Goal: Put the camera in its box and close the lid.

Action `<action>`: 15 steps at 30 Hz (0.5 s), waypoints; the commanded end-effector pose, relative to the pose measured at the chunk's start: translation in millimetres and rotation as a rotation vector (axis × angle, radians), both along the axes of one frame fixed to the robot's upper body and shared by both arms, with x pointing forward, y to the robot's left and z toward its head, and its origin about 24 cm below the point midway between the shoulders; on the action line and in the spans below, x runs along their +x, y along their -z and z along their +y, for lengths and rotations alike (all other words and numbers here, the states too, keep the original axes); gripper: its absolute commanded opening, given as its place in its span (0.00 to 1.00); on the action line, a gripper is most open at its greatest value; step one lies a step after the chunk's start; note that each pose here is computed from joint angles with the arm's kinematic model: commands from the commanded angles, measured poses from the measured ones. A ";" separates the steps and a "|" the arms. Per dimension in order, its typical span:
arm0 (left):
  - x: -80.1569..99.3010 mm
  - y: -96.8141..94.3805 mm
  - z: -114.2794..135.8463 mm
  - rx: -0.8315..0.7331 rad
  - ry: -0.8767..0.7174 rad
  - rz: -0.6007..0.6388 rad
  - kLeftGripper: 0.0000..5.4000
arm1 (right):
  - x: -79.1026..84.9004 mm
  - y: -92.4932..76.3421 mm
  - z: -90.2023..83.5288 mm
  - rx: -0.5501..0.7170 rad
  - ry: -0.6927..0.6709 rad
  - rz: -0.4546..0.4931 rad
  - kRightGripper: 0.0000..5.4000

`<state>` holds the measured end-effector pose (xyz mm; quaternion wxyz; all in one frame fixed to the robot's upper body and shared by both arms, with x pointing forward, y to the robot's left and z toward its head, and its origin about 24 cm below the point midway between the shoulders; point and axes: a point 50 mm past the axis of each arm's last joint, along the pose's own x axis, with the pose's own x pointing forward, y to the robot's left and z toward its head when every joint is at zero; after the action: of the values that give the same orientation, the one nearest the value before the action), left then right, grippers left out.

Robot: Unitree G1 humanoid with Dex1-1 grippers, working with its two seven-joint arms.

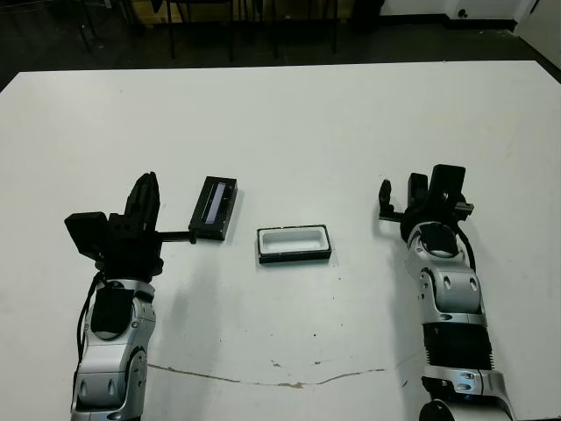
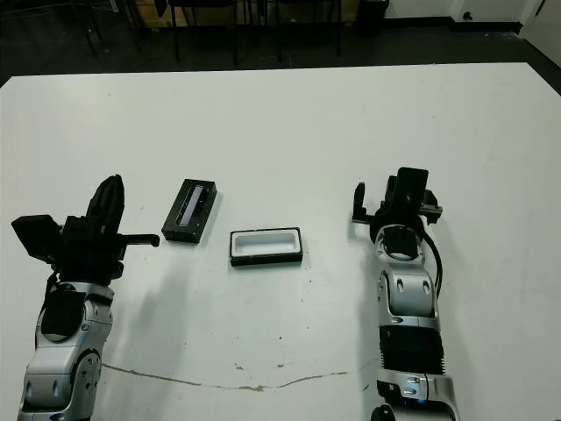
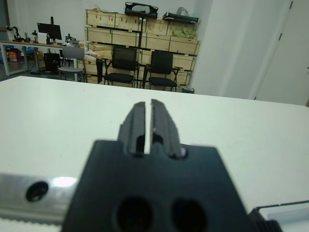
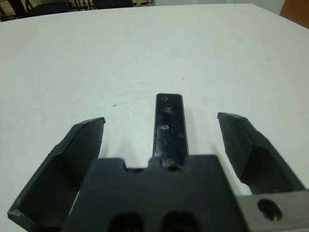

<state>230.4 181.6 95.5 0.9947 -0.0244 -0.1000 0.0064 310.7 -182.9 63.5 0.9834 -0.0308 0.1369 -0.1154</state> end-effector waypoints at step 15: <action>-3.6 9.1 2.3 0.007 0.000 0.051 0.00 | -11.2 19.0 2.2 0.036 0.053 0.076 1.00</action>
<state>228.9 181.7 93.2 0.9952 -0.0259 -0.0945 0.0053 304.2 -179.6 52.8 0.9785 -0.0245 0.1561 -0.1325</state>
